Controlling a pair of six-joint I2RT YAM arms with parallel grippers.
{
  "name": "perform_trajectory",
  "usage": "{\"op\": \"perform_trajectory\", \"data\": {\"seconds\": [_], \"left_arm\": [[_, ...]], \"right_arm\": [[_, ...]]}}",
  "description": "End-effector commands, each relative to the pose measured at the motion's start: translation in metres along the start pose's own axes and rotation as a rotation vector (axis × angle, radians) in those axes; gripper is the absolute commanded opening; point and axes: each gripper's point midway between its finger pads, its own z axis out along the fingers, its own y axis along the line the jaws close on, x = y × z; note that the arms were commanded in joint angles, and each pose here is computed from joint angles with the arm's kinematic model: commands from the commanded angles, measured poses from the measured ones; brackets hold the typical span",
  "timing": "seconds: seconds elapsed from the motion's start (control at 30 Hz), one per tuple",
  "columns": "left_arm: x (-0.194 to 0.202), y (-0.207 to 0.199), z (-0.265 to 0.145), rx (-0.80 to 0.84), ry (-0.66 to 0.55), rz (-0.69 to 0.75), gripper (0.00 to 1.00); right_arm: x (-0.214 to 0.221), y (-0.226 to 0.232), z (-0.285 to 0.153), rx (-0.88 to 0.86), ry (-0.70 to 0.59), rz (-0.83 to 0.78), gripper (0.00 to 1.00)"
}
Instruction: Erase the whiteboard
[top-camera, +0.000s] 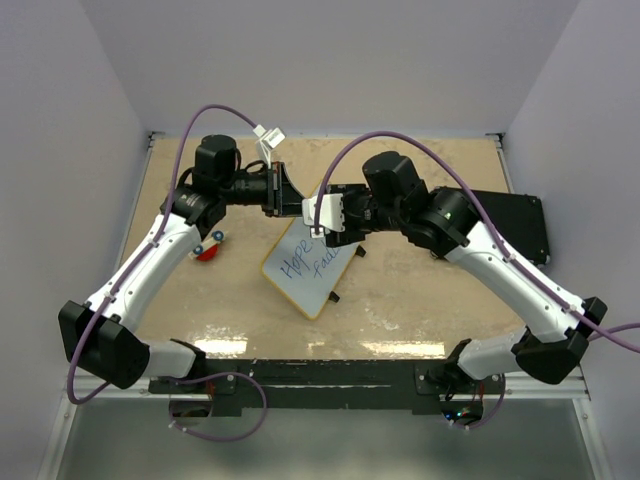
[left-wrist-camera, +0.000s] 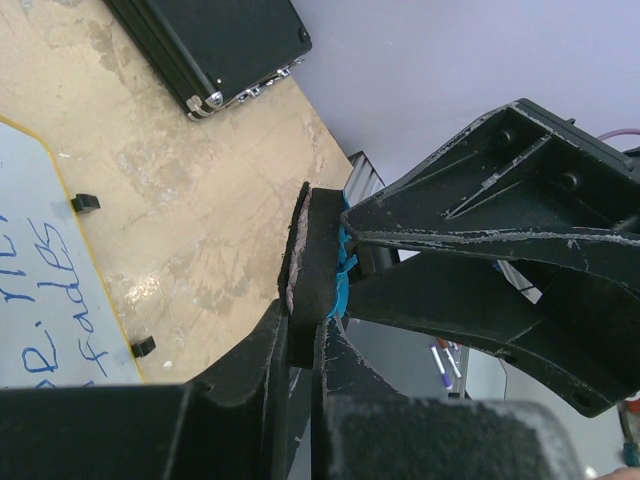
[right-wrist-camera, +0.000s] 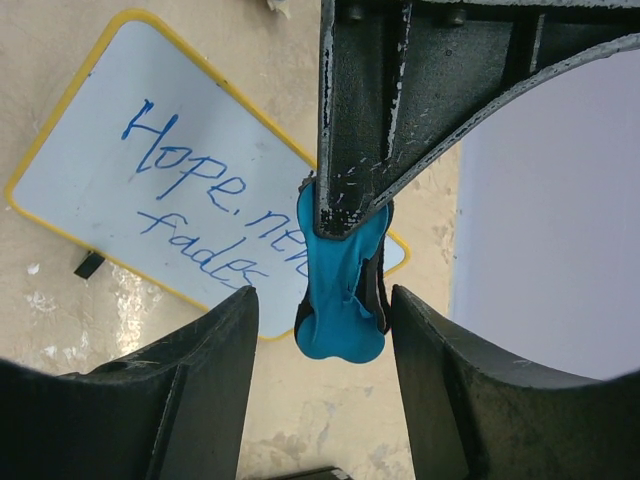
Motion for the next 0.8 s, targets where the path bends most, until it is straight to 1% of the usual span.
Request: {"op": "perform_trajectory", "data": {"seconds": [0.0, 0.2, 0.3, 0.53, 0.63, 0.77], "left_arm": [[-0.01, -0.018, -0.005, 0.038, -0.023, 0.045, 0.0], [-0.007, -0.02, -0.003, 0.049, -0.013, 0.044, 0.0], [-0.006, -0.021, -0.003, 0.055, -0.01, 0.042, 0.0], [-0.005, -0.023, -0.002, 0.062, -0.003, 0.042, 0.0], [-0.003, -0.023, -0.002, 0.065, 0.001, 0.04, 0.0], [-0.003, -0.023, -0.002, 0.068, 0.003, 0.038, 0.0]], "right_arm": [[-0.009, -0.001, -0.002, 0.008, -0.041, 0.005, 0.57], [-0.007, -0.005, 0.004, 0.016, -0.028, -0.005, 0.55], [-0.007, -0.008, 0.007, 0.019, -0.024, -0.009, 0.52], [-0.009, -0.009, 0.01, 0.016, -0.031, -0.011, 0.48], [-0.009, -0.01, 0.014, 0.019, -0.032, -0.007, 0.45], [-0.012, -0.01, 0.015, 0.015, -0.036, 0.0, 0.38]]}}
